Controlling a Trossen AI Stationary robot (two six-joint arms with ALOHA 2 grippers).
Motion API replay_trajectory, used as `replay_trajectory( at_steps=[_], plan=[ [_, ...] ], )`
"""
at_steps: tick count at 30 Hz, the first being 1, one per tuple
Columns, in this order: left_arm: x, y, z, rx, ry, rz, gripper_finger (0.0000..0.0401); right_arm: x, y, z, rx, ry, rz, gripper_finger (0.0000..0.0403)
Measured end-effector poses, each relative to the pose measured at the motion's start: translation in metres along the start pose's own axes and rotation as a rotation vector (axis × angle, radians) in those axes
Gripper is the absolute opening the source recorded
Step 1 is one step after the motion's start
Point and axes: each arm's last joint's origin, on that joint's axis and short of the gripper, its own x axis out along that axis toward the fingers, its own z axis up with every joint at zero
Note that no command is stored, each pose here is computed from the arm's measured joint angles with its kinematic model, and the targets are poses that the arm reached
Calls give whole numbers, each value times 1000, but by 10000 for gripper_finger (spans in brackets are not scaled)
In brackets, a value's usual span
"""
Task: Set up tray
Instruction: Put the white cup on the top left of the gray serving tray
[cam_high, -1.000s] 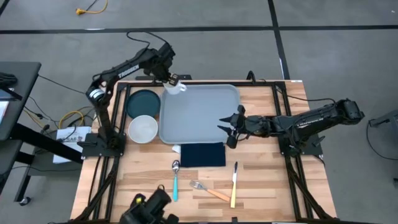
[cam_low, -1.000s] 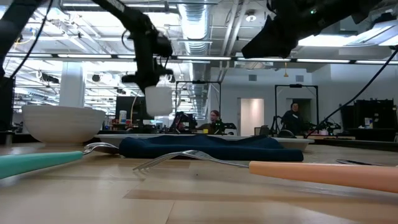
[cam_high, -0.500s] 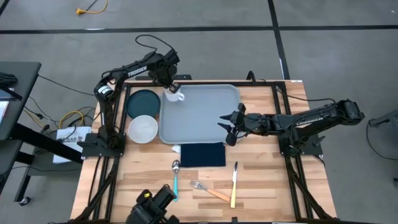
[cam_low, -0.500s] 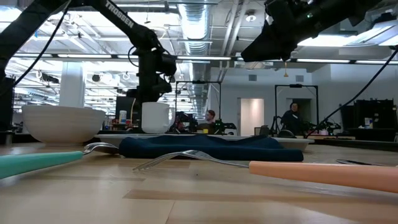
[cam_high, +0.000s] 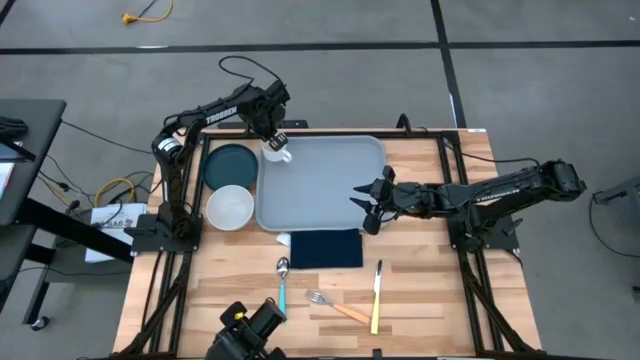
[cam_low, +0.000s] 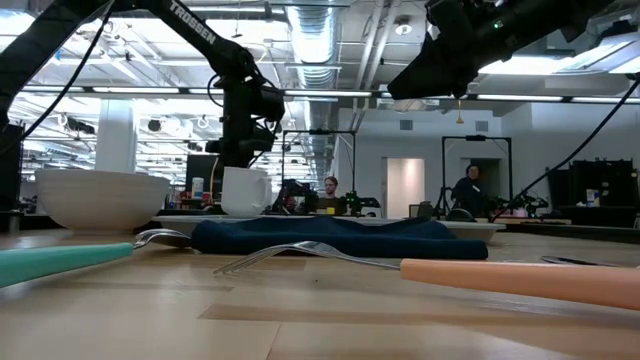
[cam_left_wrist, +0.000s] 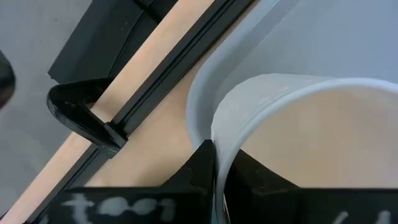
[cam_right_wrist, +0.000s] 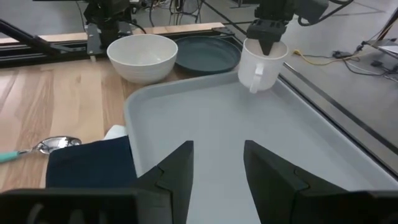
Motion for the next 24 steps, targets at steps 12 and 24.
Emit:
replay_trajectory(
  at_steps=[12, 24],
  plan=[
    [0, -1, 2, -8, -19, 0, 14, 0, 0, -1, -5, 14, -1, 133],
    [0, -3, 3, -6, -27, -5, 16, 0, 0, -2, -5, 14, 0, 133]
  ],
)
